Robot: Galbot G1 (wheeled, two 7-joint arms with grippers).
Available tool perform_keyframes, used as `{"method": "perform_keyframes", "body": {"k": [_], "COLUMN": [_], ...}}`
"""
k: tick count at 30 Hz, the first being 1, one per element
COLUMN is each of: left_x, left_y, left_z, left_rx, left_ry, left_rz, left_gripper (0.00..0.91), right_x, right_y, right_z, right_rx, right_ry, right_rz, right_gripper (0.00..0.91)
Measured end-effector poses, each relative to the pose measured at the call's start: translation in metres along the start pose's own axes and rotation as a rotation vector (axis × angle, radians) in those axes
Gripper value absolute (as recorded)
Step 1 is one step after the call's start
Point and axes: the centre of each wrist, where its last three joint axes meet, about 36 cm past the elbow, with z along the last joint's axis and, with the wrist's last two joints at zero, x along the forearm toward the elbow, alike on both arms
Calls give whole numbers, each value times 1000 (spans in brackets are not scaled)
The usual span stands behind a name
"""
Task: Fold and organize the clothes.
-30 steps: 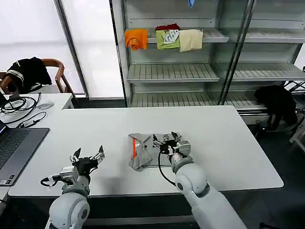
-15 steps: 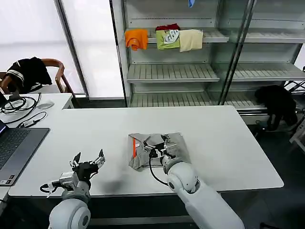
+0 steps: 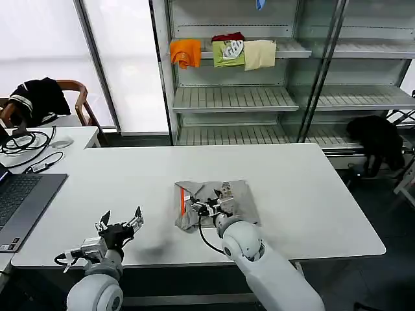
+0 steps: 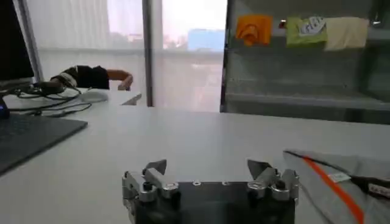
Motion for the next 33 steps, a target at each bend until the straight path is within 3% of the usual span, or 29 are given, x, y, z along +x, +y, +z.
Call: {"method": "perform_keyframes", "body": {"k": [10,23,33], "left_x": [1,8,6], "left_y": [1,1,0], "left_z": [-1,-10,-10], "left_rx": [-3,11,28], "left_ry": [-4,-47,-81], "left_rz": [0,-1,-3], "left_gripper": [907,907,907], "right_x": [0,51,101], "right_y": [-3,-41,-87], "right_z": [2,-39,-28], "right_rx": [-26,-26,-22], "right_ry": [0,-165,-218], "right_rz": [7,108,262], "right_gripper": [907,907,907]}}
